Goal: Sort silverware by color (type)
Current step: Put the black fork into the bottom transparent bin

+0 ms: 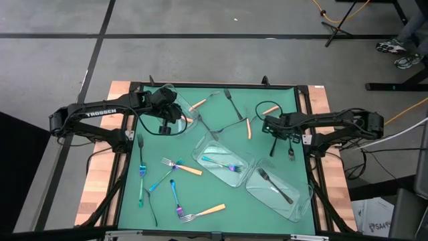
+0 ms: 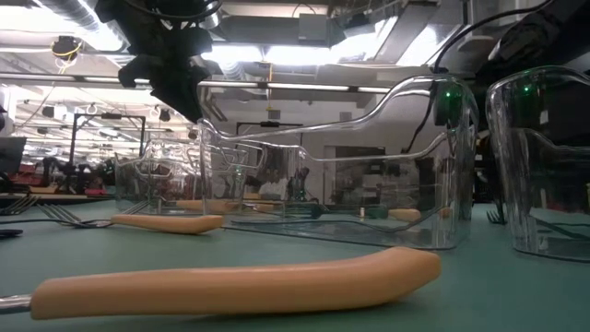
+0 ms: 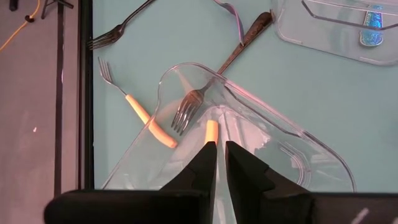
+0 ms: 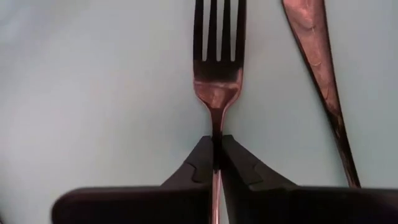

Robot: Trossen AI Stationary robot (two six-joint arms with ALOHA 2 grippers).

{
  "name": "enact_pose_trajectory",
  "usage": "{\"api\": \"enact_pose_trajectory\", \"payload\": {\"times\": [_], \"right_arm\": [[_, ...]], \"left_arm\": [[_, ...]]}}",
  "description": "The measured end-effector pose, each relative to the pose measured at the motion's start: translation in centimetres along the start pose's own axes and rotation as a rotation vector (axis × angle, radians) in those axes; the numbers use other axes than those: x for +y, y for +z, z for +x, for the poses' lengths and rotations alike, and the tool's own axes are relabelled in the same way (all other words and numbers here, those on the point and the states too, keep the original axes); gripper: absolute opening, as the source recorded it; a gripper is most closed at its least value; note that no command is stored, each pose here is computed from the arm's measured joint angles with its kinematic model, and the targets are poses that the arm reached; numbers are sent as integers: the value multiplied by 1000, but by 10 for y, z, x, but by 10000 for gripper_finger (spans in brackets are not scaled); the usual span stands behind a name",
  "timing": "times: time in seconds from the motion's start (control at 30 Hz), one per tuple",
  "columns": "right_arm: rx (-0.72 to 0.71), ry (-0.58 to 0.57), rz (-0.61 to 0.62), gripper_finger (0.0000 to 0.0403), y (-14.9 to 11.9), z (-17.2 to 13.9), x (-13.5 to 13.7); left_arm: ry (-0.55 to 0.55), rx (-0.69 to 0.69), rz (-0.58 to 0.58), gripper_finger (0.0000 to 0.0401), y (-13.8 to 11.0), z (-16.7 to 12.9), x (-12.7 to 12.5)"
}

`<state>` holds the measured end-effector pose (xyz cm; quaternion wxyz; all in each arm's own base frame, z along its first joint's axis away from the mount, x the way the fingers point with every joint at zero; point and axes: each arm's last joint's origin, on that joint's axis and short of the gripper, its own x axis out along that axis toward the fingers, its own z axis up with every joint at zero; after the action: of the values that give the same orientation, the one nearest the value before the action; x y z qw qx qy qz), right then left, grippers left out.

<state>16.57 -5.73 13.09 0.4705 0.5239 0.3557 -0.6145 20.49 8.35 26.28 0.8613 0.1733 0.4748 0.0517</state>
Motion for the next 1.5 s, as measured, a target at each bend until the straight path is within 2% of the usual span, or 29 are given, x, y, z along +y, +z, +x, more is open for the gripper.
{"api": "enact_pose_trajectory", "payload": {"times": [0.53, 0.7, 1.2, 1.33, 1.5], "right_arm": [[-5, 49, -235, 0, 1, -7, -2], [-23, 114, -287, 0, 2, -10, 2], [-112, 476, -409, 0, 8, -39, 20], [-158, 607, -462, 0, 10, -51, 25], [-198, 840, -551, 0, 11, -70, 36]], "left_arm": [[0, -1, 0, 29, 0, 0, 0], [0, 0, -1, 29, 0, 0, 0], [-1, 0, -27, 29, 0, 0, 0], [0, 0, -27, 29, 0, 0, 0], [-1, 0, -54, 29, 0, 0, 0]]}}
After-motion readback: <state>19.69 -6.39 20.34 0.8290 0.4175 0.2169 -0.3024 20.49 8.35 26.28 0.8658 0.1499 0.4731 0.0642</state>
